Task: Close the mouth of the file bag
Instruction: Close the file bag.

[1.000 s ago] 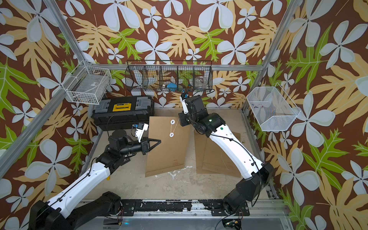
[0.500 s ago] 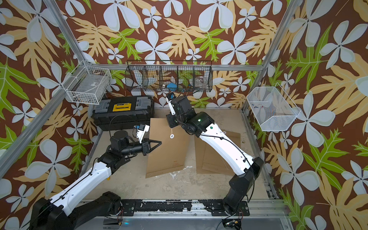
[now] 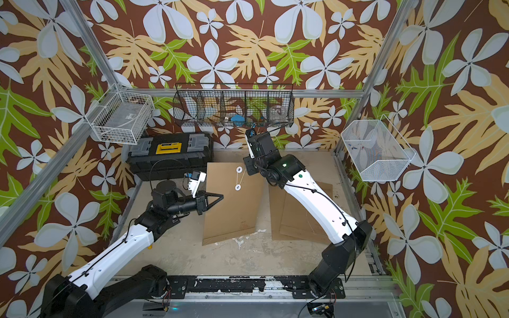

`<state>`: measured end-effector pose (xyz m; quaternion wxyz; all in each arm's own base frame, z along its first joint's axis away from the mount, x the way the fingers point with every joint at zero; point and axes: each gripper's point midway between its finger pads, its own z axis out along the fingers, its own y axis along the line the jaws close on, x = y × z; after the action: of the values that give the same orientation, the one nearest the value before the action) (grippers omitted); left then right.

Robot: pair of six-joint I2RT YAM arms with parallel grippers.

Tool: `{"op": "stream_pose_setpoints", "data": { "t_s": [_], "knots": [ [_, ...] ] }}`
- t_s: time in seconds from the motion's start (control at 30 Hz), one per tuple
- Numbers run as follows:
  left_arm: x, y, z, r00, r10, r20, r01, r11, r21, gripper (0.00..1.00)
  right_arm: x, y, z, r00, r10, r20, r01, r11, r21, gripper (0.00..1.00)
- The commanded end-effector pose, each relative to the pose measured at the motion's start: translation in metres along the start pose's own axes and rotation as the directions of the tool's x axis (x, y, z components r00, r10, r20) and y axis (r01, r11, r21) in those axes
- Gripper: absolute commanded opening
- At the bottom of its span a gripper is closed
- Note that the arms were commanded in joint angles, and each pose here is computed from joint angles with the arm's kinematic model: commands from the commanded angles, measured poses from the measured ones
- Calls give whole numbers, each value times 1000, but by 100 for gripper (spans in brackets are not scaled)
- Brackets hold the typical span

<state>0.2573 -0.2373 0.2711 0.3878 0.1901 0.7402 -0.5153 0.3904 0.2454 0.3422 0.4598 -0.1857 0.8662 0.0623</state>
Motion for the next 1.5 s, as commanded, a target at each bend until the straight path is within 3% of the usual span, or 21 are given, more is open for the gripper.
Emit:
{"op": "stream_pose_setpoints", "data": {
  "t_s": [0.0,0.5,0.93,1.17,1.27,1.47],
  "knots": [
    [6,-7,-1,1000,-9,-29,10,999,37,0,-17,-9,4,998,13,63,-16,999,43,0],
    [17,-1,8,997,-34,-72,37,998,44,0,-26,30,12,997,21,80,-17,998,-55,0],
    [6,10,11,997,-79,-16,79,997,-7,0,-21,71,-9,997,-17,75,27,992,-126,0],
    [4,11,10,997,-73,-3,73,997,-14,0,-10,81,-19,998,31,62,-19,982,-187,0],
    [3,9,10,998,-67,-3,67,998,-8,0,-8,89,-21,997,52,54,-38,971,-236,6],
    [3,5,8,999,-44,0,44,999,0,0,2,96,-13,998,58,18,-51,961,-273,9]
  ]
}}
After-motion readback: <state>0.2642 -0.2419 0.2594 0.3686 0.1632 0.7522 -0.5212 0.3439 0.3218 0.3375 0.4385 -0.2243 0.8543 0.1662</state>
